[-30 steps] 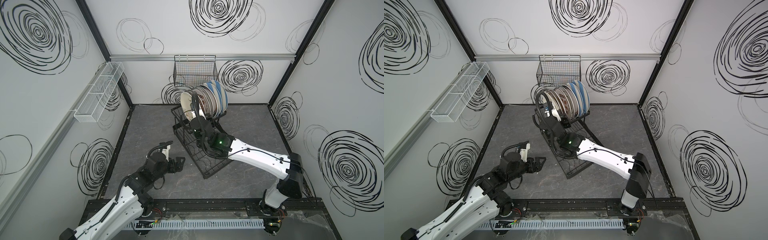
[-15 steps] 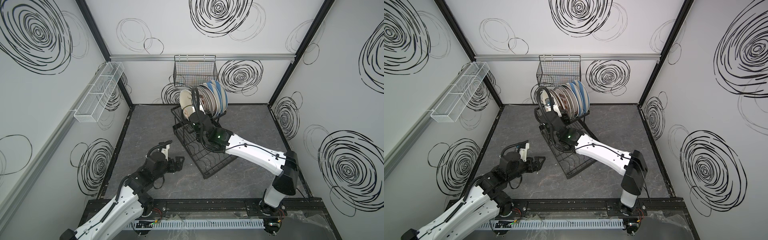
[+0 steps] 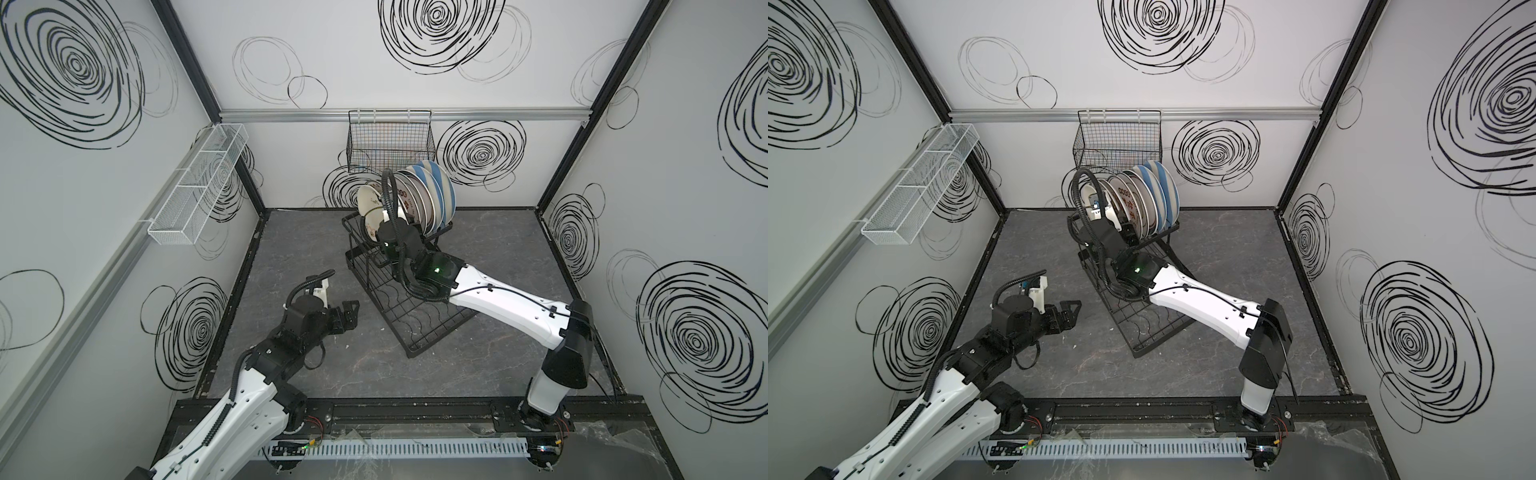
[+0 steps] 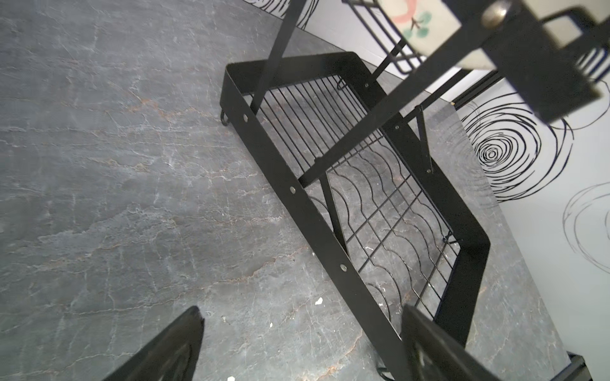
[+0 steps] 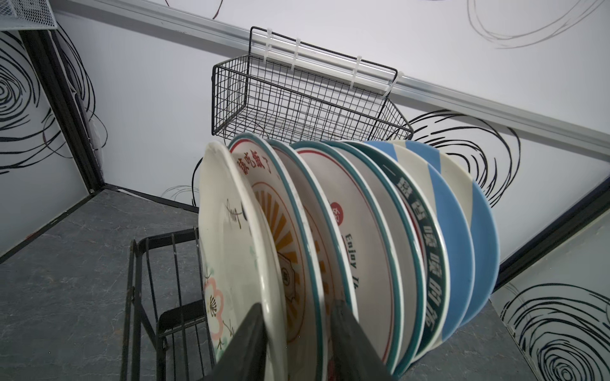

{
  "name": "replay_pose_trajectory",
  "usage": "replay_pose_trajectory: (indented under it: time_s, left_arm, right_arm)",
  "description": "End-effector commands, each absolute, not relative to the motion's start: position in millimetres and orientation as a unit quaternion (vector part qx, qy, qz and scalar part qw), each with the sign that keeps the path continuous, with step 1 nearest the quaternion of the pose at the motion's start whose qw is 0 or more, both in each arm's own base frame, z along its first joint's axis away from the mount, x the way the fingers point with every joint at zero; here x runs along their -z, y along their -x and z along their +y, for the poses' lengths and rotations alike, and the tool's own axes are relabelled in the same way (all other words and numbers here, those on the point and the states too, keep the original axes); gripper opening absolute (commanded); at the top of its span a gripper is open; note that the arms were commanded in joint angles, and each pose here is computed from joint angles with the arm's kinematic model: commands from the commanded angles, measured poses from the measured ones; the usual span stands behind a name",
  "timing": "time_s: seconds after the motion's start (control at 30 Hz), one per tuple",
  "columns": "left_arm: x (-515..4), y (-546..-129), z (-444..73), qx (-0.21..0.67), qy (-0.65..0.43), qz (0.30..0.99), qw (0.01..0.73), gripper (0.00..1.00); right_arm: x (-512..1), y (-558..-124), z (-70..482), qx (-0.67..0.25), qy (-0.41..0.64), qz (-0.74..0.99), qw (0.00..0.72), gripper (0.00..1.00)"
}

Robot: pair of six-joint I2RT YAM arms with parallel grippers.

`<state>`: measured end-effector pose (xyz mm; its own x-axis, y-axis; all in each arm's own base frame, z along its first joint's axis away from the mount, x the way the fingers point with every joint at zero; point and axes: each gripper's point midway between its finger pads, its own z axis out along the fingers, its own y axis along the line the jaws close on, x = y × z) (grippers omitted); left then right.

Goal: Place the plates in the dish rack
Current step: 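Open the right gripper and withdraw it from the cream floral plate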

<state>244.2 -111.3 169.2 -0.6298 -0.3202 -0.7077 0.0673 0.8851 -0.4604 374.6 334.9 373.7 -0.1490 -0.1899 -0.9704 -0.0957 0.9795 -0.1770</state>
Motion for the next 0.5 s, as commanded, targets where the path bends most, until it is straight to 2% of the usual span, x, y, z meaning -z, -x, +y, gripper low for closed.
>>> replay_pose_trajectory:
  time_s: [0.0, 0.13, 0.3, 0.4, 0.47]
  left_arm:
    - [-190.1, -255.7, -101.3, 0.212, 0.084, 0.859, 0.459, 0.96]
    - [-199.3, -267.0, -88.4, 0.176, 0.096, 0.853, 0.481, 0.96]
    - [-215.0, -285.6, -57.1, 0.105, 0.136, 0.827, 0.536, 0.96]
    - [-215.3, -298.8, -33.5, 0.047, 0.162, 0.796, 0.582, 0.96]
    - [-212.0, -304.1, -15.3, -0.008, 0.166, 0.773, 0.612, 0.96]
  right_arm:
    - [-418.4, -359.9, 320.5, 0.01, 0.072, 0.743, 0.666, 0.44]
    - [-439.1, -344.1, 307.1, -0.03, 0.065, 0.739, 0.67, 0.59]
    - [-441.7, -332.8, 245.6, -0.045, 0.035, 0.742, 0.668, 0.73]
    - [-404.5, -342.4, 178.7, -0.031, -0.002, 0.76, 0.649, 0.82]
    - [-362.3, -346.8, 121.0, 0.007, -0.038, 0.774, 0.633, 0.98]
